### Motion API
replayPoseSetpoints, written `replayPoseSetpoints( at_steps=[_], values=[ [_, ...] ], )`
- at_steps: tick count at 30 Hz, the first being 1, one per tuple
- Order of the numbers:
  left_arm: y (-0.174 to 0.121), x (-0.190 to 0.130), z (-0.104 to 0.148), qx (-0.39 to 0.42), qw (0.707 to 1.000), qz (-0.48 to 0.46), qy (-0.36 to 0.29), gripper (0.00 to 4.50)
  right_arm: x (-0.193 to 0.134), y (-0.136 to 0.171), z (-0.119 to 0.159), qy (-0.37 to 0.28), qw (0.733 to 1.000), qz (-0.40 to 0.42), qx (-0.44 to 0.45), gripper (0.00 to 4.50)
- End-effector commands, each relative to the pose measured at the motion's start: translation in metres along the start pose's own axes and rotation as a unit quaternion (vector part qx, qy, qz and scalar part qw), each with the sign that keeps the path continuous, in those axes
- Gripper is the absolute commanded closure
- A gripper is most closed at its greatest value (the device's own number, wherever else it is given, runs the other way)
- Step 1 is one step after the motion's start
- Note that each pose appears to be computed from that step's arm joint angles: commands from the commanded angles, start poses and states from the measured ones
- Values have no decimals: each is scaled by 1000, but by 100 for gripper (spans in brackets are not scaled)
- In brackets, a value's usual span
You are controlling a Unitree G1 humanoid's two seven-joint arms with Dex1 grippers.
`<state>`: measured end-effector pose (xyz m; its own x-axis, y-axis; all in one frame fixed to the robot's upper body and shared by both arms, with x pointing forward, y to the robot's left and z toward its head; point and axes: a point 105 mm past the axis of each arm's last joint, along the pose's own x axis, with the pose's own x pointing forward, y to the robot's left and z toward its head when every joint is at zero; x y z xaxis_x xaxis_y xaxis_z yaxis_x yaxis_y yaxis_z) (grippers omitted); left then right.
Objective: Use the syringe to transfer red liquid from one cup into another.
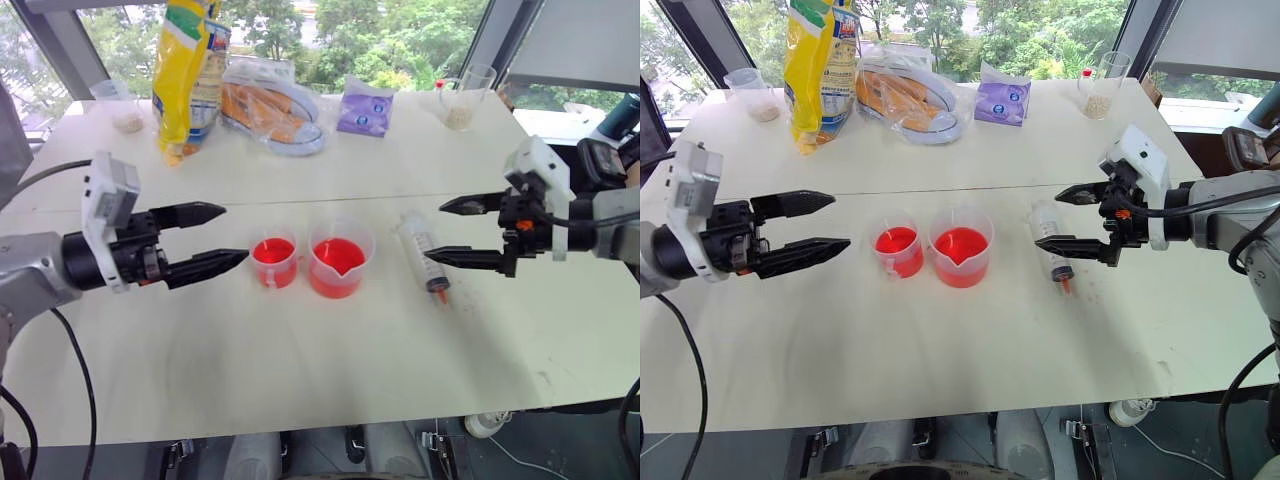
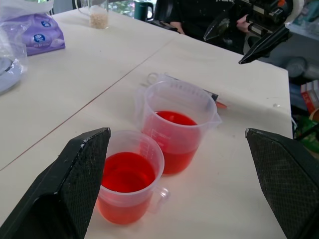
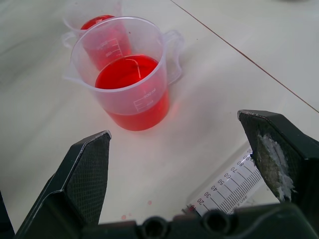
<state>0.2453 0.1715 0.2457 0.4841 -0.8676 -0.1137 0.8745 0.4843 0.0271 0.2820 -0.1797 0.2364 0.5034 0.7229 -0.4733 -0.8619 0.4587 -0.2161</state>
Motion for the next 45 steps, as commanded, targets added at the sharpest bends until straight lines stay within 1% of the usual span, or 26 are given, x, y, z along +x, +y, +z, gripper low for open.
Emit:
replayPoseSetpoints(
  at_steps=[1, 5, 11, 15, 19, 23, 26, 28, 32, 38, 45],
  values=[
    [1, 2, 8, 17, 1000, -5, -22, 0, -11, -2, 10, -7, 999, -24, -22, 4],
    [2, 6, 12, 24, 999, -13, -31, 0, -13, -3, 10, -6, 999, -32, -19, 4],
    [2, 8, 15, 18, 999, -23, -41, 0, -13, -3, 3, 9, 999, -40, -9, 4],
    [4, 9, 14, 22, 999, -22, -41, 0, -12, -14, -3, 27, 997, -65, 12, 4],
    [6, 18, 10, 20, 998, -23, -46, 0, -11, -30, -10, 54, 993, -92, 46, 4],
    [2, 24, 8, 17, 998, -42, -45, 0, -8, -43, -19, 85, 988, -107, 74, 4],
    [4, 25, 8, 20, 998, -44, -43, 0, 4, -57, -30, 121, 977, -124, 124, 4],
    [6, 26, 9, 28, 998, -45, -44, 0, 15, -67, -38, 151, 964, -136, 173, 4],
    [8, 29, 7, 34, 997, -44, -50, 0, 35, -75, -45, 187, 940, -145, 245, 4],
    [3, 34, 4, 30, 997, -46, -58, 0, 59, -78, -58, 235, 921, -146, 277, 4],
    [-1, 32, 0, 27, 997, -30, -64, 0, 85, -76, -66, 263, 914, -134, 278, 4]
  ],
)
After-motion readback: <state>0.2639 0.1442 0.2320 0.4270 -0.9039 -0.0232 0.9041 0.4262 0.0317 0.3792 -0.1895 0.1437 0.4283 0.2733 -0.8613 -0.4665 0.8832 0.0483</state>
